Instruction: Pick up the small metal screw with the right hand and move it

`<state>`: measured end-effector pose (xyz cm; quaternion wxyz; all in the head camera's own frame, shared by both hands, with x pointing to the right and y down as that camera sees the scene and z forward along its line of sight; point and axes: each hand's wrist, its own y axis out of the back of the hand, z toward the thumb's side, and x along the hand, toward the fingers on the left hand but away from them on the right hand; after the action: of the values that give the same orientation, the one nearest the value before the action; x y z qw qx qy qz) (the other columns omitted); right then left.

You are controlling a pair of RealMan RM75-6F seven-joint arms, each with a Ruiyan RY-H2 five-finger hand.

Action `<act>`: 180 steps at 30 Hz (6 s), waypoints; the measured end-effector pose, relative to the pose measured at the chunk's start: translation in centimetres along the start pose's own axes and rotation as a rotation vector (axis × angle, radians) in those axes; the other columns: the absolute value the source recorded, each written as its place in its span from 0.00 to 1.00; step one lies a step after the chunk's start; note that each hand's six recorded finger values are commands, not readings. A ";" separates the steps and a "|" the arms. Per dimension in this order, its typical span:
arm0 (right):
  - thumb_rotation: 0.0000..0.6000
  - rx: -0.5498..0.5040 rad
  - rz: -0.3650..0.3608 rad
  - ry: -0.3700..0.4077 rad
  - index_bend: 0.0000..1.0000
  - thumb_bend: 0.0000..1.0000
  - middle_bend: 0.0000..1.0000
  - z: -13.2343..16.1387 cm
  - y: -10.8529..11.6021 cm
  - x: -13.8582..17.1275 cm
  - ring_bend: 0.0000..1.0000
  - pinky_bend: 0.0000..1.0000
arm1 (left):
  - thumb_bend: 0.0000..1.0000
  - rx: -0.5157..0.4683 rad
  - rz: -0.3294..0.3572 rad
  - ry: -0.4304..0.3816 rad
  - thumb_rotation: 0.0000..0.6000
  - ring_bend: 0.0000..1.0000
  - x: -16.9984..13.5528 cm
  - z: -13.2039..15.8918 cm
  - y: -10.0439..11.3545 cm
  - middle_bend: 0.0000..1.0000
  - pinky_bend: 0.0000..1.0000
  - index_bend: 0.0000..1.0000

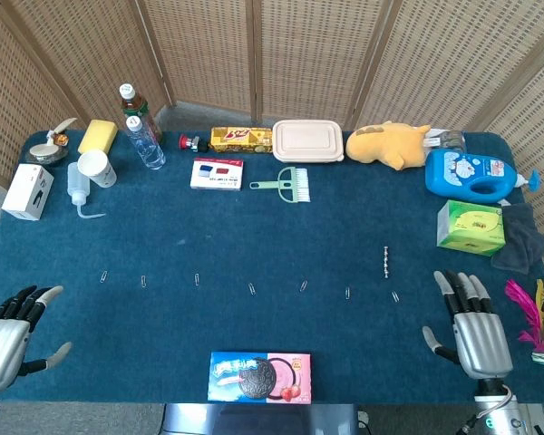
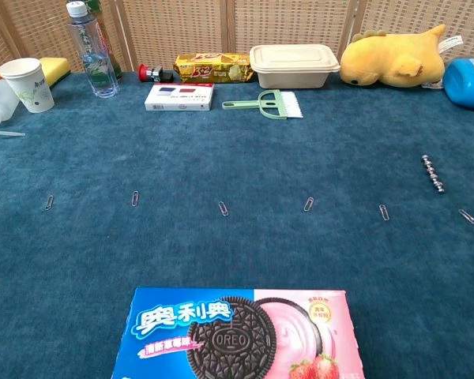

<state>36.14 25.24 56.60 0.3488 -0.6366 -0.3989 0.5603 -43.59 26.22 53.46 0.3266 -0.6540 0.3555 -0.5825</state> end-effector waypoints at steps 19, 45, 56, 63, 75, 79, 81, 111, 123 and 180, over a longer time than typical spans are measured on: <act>0.82 -0.209 0.074 0.122 0.00 0.36 0.27 2.4 1.4 -0.9 0.04 0.07 | 0.39 -0.008 0.035 -0.029 0.77 0.10 0.7 0.5 1.0 0.18 0.16 0.13; 0.86 0.080 0.195 0.255 0.00 0.36 0.18 6.7 -0.6 -12.0 0.01 0.07 | 0.39 0.029 0.034 -0.102 0.77 0.10 3.4 3.1 2.1 0.18 0.16 0.13; 0.87 0.317 0.036 0.181 0.00 0.33 0.02 5.3 -1.1 -17.3 0.00 0.04 | 0.39 0.039 0.021 -0.116 0.77 0.11 3.8 3.6 1.9 0.18 0.16 0.13; 0.87 0.416 -0.050 0.179 0.00 0.31 0.00 4.7 -1.7 -20.1 0.00 0.04 | 0.39 0.046 0.017 -0.111 0.77 0.12 3.9 3.7 2.0 0.18 0.16 0.13; 0.86 0.486 -0.019 0.211 0.00 0.30 0.00 4.8 -4.4 -21.1 0.00 0.04 | 0.39 0.044 0.009 -0.109 0.77 0.13 3.8 3.7 1.8 0.18 0.16 0.13; 0.86 0.498 -0.002 0.229 0.00 0.30 0.00 5.2 -5.0 -20.3 0.00 0.04 | 0.39 0.039 0.007 -0.114 0.77 0.13 3.8 3.8 1.6 0.18 0.16 0.13; 0.86 0.507 0.007 0.240 0.00 0.30 0.00 5.4 -5.3 -19.8 0.00 0.04 | 0.39 0.036 0.008 -0.113 0.77 0.13 3.8 3.8 1.6 0.18 0.16 0.13; 0.86 0.582 0.127 0.226 0.00 0.30 0.00 4.8 -8.9 -17.7 0.00 0.04 | 0.39 0.023 0.012 -0.107 0.77 0.13 3.4 3.0 1.2 0.18 0.16 0.13; 0.85 0.598 0.139 0.202 0.00 0.30 0.00 3.9 -9.3 -17.9 0.00 0.04 | 0.39 0.022 0.011 -0.104 0.77 0.13 3.4 2.9 1.1 0.18 0.16 0.13; 0.86 0.637 0.091 0.114 0.00 0.30 0.00 2.4 -6.6 -21.3 0.00 0.04 | 0.39 0.006 0.011 -0.078 0.77 0.12 3.2 1.8 0.6 0.18 0.16 0.11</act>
<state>31.82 9.02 71.46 0.5266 -0.5431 -0.1546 0.6355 -41.65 23.21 54.41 0.3453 -0.6732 0.3443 -0.5559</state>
